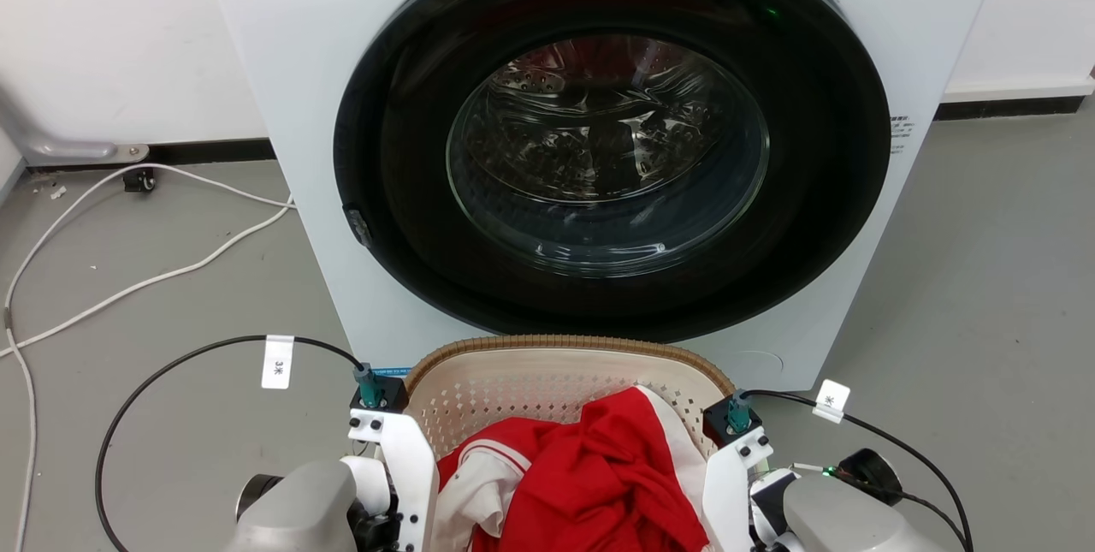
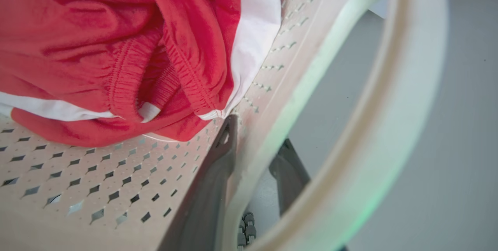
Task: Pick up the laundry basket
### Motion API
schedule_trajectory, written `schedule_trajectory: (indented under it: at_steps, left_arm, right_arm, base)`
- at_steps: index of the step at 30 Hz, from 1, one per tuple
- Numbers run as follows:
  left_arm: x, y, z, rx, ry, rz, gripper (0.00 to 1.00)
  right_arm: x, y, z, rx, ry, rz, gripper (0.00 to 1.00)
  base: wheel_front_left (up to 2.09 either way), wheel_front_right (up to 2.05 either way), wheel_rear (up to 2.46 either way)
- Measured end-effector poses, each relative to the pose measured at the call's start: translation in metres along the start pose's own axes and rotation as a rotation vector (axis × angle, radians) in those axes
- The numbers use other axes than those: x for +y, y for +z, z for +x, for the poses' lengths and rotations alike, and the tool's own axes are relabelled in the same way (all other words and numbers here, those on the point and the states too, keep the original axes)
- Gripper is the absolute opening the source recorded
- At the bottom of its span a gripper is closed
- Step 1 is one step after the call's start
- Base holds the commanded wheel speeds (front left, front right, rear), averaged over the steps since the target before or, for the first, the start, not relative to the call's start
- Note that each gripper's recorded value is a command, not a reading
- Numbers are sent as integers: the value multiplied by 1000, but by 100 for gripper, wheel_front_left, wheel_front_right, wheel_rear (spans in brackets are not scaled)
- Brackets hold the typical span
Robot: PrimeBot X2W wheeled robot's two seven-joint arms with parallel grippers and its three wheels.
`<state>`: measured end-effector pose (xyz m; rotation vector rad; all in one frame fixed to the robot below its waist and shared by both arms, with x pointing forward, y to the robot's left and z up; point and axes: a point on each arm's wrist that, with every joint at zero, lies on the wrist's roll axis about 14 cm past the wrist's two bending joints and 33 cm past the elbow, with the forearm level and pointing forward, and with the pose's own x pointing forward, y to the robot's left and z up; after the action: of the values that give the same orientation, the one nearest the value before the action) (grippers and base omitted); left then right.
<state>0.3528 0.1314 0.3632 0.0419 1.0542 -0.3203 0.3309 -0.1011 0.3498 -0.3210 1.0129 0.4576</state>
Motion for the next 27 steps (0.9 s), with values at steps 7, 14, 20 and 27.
schedule_trajectory:
  at_steps: [7, 14, 20, 27]
  left_arm:
    - [0, -1, 0, 3, -1, -4, 0]
    - [0, -2, 0, 7, -2, -5, 0]
    - [-1, -3, 1, 8, -3, -3, 0]
    - [0, -3, 0, 8, -2, -2, 0]
  right_arm:
    - [0, -1, 0, 4, 2, 3, 0]
    - [0, -3, 0, 8, 3, 8, 0]
    - [1, -4, 0, 9, 3, 9, 0]
    - [1, -4, 0, 6, 3, 7, 0]
  base:
    - [0, 0, 0]
    - [0, 0, 0]
    - [0, 0, 0]
    - [0, 0, 0]
